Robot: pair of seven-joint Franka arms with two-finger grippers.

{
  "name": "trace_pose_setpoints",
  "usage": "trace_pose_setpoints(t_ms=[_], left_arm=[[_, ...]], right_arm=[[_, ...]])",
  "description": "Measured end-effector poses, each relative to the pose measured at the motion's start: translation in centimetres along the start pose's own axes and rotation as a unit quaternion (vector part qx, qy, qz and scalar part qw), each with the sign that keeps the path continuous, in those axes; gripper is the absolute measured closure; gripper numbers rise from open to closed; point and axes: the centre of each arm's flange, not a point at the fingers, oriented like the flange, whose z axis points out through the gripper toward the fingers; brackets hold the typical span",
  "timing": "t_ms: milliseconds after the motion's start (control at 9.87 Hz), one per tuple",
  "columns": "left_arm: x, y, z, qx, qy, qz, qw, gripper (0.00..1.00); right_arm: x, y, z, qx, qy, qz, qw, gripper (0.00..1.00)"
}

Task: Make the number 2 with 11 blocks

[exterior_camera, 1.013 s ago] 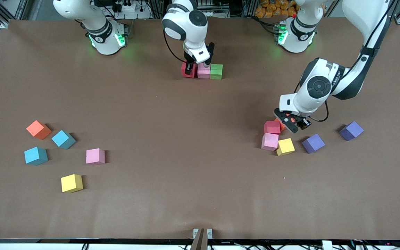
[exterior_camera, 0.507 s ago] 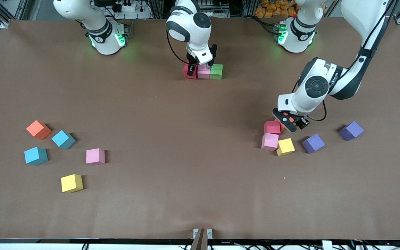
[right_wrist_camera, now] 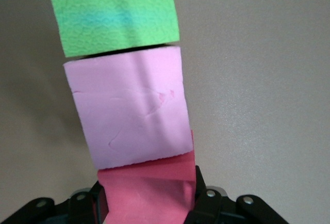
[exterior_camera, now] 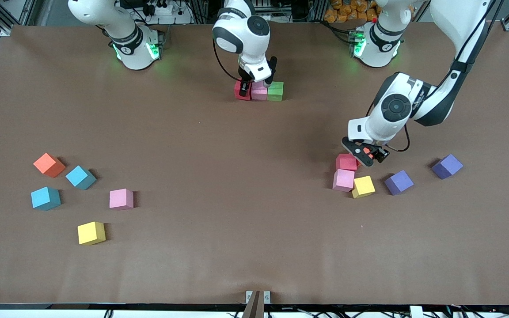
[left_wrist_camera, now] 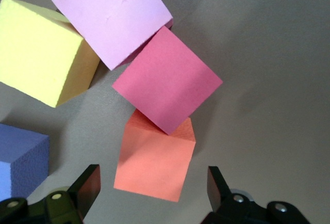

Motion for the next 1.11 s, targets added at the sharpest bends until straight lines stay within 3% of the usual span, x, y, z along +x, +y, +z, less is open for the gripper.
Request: trace_pose_setpoints(t_ms=[608, 912, 1114], left_arm=[[-0.1, 0.1, 0.3, 0.034, -0.012, 0.041, 0.999, 0.08], [0.0, 0.2, 0.9, 0.03, -0.016, 0.046, 0.998, 0.08], [0.0, 0.4, 1.2, 0.027, -0.017, 0.048, 0.998, 0.08]], right_arm=[[0.8, -0.5, 0.2, -0.002, 0.001, 0.014, 1.0, 0.26], [0.8, -0.5, 0.2, -0.002, 0.001, 0.015, 1.0, 0.0], [0.9, -0.5, 0.1, -0.003, 0.002, 0.016, 1.0, 0.0]])
